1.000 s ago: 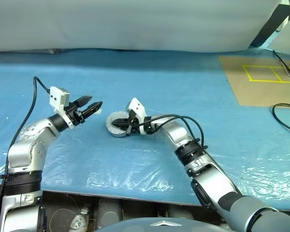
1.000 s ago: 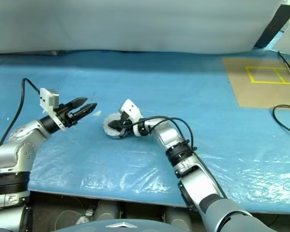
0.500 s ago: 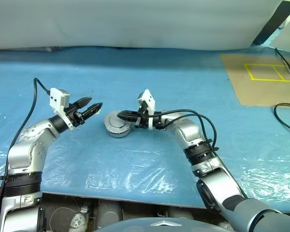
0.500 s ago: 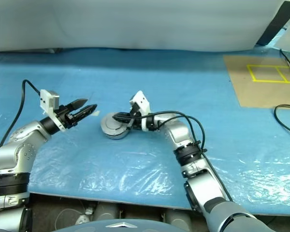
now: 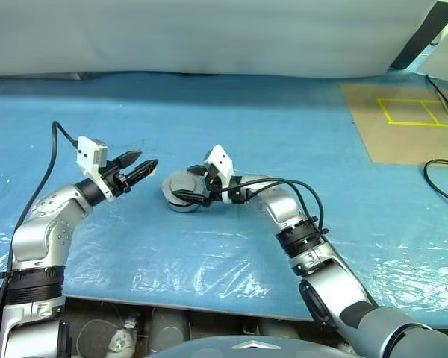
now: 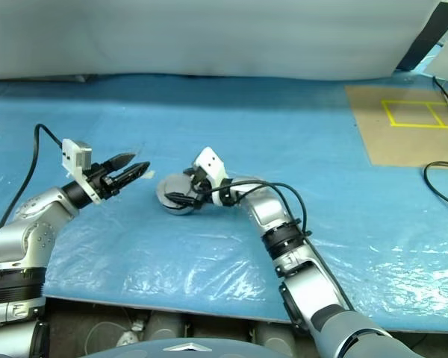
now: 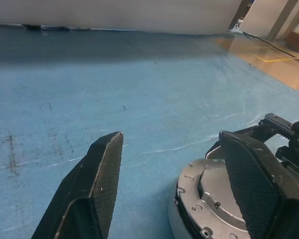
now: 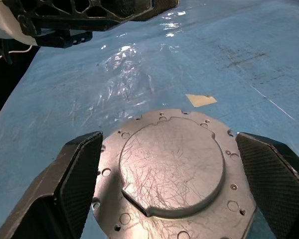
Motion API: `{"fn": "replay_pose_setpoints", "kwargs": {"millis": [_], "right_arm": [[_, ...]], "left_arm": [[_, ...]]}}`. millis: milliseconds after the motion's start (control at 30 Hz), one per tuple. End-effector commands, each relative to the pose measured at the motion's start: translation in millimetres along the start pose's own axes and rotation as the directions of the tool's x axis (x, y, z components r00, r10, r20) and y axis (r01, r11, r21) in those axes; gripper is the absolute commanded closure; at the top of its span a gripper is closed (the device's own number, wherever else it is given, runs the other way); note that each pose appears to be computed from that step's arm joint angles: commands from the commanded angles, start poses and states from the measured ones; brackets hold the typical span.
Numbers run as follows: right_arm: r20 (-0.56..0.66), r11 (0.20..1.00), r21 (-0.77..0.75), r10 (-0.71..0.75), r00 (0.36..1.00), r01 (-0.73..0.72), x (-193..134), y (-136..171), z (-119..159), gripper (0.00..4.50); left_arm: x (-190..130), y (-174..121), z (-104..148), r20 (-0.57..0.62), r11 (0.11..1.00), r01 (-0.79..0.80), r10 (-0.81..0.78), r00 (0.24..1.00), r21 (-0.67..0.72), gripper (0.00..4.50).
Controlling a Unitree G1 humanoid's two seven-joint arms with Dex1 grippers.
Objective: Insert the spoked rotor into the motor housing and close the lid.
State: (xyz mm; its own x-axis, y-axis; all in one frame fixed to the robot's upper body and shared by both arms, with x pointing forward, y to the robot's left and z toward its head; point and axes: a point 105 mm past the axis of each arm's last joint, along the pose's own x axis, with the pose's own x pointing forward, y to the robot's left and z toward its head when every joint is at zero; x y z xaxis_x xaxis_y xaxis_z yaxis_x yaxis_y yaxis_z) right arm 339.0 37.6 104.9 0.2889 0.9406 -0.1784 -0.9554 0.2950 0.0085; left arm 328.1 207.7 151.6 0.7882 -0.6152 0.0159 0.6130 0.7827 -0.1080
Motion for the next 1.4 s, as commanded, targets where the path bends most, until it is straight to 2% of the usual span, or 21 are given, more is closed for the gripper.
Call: {"fn": "replay_pose_setpoints", "kwargs": {"millis": [33, 400, 500, 600, 1033, 1300, 1400], "right_arm": [[-0.005, 0.998, -0.057, 0.014, 1.000, -0.014, 5.3, 3.9, 2.9, 0.03], [-0.121, 0.993, -0.110, -0.061, 0.991, 0.048, 4.5, -6.9, -30.4, 0.03], [-0.124, 0.992, -0.127, -0.021, 0.992, 0.005, 3.8, -0.1, -32.1, 0.59], [-0.146, 0.990, -0.139, -0.007, 0.989, -0.014, 3.3, 0.9, -34.1, 1.52], [-0.231, 0.979, -0.204, -0.032, 0.972, -0.017, -1.6, -4.6, -49.6, 1.55], [-0.358, 0.966, -0.258, -0.122, 0.926, 0.028, -3.5, -14.5, -78.6, 1.55], [-0.421, 0.972, -0.231, -0.139, 0.896, 0.042, -5.4, -16.3, -92.5, 1.55]], "left_arm": [[-3.0, -1.4, 12.1, 0.047, 1.000, -0.003, 0.001, 0.999, 0.031, 1.26], [-3.2, -1.7, 10.2, 0.040, 0.999, -0.007, 0.006, 0.999, 0.034, 1.26], [-3.1, -1.1, 9.9, 0.039, 0.999, -0.008, 0.006, 0.999, 0.035, 1.26], [-2.7, 0.1, 10.1, 0.041, 0.999, -0.011, 0.009, 0.999, 0.037, 1.26], [0.5, -5.2, 7.7, 0.040, 0.999, 0.007, -0.009, 0.999, 0.031, 1.26], [2.1, -7.8, 6.9, 0.041, 1.000, 0.012, -0.013, 0.999, 0.027, 1.26], [6.2, -13.9, 1.0, 0.017, 0.999, 0.037, -0.038, 0.999, 0.028, 1.26]]}}
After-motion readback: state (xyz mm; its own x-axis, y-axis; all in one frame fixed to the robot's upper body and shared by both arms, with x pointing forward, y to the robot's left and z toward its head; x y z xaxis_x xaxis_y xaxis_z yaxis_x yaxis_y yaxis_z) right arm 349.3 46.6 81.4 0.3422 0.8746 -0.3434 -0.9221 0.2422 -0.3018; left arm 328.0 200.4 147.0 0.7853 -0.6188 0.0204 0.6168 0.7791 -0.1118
